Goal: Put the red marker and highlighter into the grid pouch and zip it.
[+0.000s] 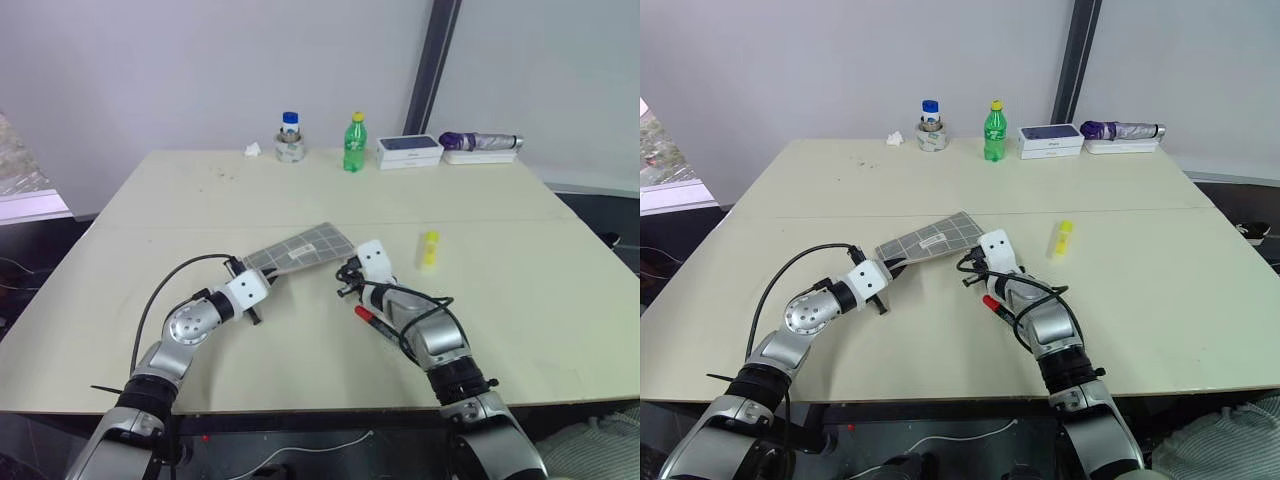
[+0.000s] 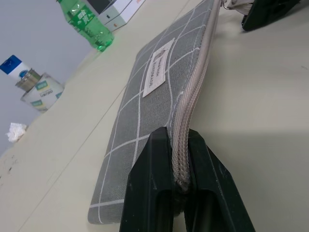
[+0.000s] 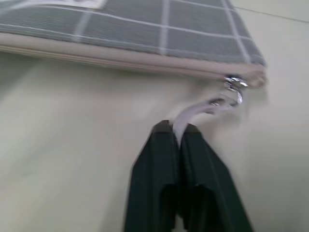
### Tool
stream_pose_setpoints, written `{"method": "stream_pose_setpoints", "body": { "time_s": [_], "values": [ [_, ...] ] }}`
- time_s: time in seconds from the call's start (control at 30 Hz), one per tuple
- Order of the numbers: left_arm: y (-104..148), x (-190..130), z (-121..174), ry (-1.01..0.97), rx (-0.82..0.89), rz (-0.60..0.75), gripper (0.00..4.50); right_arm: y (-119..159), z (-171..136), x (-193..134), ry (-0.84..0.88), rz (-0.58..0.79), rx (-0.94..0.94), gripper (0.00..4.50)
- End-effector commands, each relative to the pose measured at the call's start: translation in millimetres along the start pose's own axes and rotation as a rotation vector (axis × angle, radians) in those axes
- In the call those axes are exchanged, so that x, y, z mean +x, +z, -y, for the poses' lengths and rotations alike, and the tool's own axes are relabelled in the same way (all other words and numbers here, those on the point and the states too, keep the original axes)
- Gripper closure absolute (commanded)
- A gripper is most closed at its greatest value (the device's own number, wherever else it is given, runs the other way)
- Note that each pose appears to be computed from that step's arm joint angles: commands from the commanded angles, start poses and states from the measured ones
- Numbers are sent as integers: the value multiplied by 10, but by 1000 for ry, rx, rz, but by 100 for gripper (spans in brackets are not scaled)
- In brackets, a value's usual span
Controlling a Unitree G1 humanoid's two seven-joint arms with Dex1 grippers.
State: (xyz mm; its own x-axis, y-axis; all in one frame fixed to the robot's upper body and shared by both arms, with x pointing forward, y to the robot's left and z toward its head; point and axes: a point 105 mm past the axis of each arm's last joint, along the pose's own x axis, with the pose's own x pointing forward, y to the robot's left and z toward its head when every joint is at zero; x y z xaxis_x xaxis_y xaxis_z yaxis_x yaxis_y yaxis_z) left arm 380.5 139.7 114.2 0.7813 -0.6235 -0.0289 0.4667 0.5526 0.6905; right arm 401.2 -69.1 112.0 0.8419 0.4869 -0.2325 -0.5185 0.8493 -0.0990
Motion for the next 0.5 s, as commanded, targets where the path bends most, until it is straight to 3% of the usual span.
{"method": "stream_pose_setpoints", "body": {
  "time_s": [0.03,0.5],
  "values": [
    [91,56,-61,12,17,26,450,437,-358,-51,150,147,-165,442],
    [348,303,-200,37,-32,109,450,420,-983,-53,445,216,-547,442]
  ]
}}
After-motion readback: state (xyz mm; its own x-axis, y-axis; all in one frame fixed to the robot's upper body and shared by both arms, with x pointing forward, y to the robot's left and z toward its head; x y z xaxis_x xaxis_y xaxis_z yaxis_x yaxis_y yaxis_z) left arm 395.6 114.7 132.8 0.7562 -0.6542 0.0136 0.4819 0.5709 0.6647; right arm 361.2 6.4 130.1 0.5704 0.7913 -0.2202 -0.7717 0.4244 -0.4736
